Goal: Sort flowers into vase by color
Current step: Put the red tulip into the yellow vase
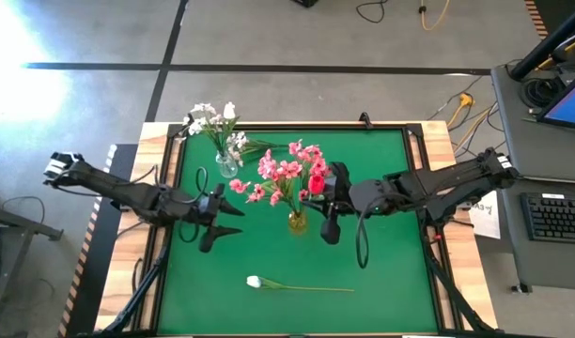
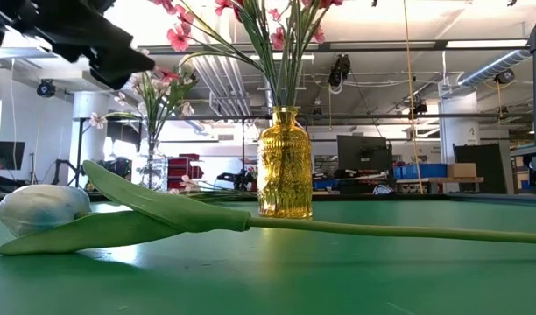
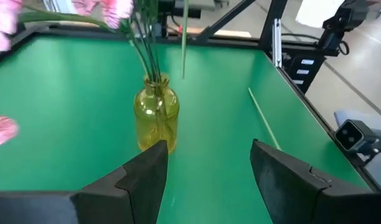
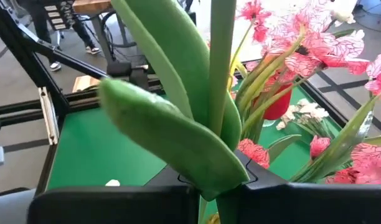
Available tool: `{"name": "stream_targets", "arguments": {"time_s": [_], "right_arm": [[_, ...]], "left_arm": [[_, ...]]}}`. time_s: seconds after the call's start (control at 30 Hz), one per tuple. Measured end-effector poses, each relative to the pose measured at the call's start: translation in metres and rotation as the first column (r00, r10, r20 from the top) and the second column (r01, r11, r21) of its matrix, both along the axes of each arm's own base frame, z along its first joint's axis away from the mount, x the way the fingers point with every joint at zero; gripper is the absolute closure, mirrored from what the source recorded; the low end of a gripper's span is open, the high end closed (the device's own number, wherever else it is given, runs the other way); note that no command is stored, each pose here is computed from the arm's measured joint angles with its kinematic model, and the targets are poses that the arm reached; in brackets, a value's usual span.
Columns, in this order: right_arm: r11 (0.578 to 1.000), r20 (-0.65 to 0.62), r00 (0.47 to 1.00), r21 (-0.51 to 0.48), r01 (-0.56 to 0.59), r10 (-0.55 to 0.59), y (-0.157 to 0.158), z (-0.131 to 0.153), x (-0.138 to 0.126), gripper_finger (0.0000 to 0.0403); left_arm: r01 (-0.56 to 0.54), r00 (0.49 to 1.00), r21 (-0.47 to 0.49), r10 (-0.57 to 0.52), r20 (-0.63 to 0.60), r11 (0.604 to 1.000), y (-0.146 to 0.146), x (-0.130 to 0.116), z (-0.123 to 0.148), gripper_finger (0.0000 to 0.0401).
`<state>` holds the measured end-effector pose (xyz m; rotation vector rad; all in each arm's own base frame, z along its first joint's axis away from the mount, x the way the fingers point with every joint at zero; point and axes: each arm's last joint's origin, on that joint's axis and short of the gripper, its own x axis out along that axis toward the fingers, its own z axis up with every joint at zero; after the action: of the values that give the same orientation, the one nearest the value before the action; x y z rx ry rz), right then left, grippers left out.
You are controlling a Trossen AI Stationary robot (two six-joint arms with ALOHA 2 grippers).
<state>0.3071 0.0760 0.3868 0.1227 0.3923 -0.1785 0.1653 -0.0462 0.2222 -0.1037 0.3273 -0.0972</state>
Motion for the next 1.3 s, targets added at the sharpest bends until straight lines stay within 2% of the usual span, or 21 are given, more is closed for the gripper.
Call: {"name": "stream_targets", "arguments": {"time_s": [0.1,0.43,0.83,1.0,1.13,1.3], "right_arm": [[1.000,-0.005,1.000,-0.021,0.013,-0.013,-0.003,0.000,0.000,0.0385],[0.994,-0.031,0.997,-0.084,0.064,-0.067,-0.009,-0.004,0.003,0.0385],[0.993,-0.083,0.995,-0.109,0.054,-0.063,-0.005,-0.021,0.017,0.0385],[0.994,-0.076,0.995,-0.088,0.064,-0.070,-0.005,-0.021,0.017,0.0385],[0.998,-0.082,0.996,-0.061,0.021,-0.026,-0.004,-0.021,0.018,0.0390],[0.998,-0.084,0.995,-0.026,0.051,-0.053,-0.007,-0.025,0.021,0.0390]], "left_arm": [[0.010,1.000,0.021,-0.010,0.029,1.000,-0.002,0.006,-0.009,0.0186],[-0.002,1.000,0.066,0.001,0.009,0.998,-0.007,0.022,-0.020,0.0186],[-0.007,1.000,0.056,0.008,-0.019,0.998,-0.008,0.025,-0.025,0.0186],[-0.008,1.000,0.053,0.009,-0.019,0.999,-0.008,0.025,-0.025,0.0186],[-0.008,1.000,0.053,0.009,-0.019,0.999,-0.008,0.025,-0.025,0.0186],[-0.008,1.000,0.052,0.009,-0.020,0.999,-0.008,0.025,-0.025,0.0186]]}}
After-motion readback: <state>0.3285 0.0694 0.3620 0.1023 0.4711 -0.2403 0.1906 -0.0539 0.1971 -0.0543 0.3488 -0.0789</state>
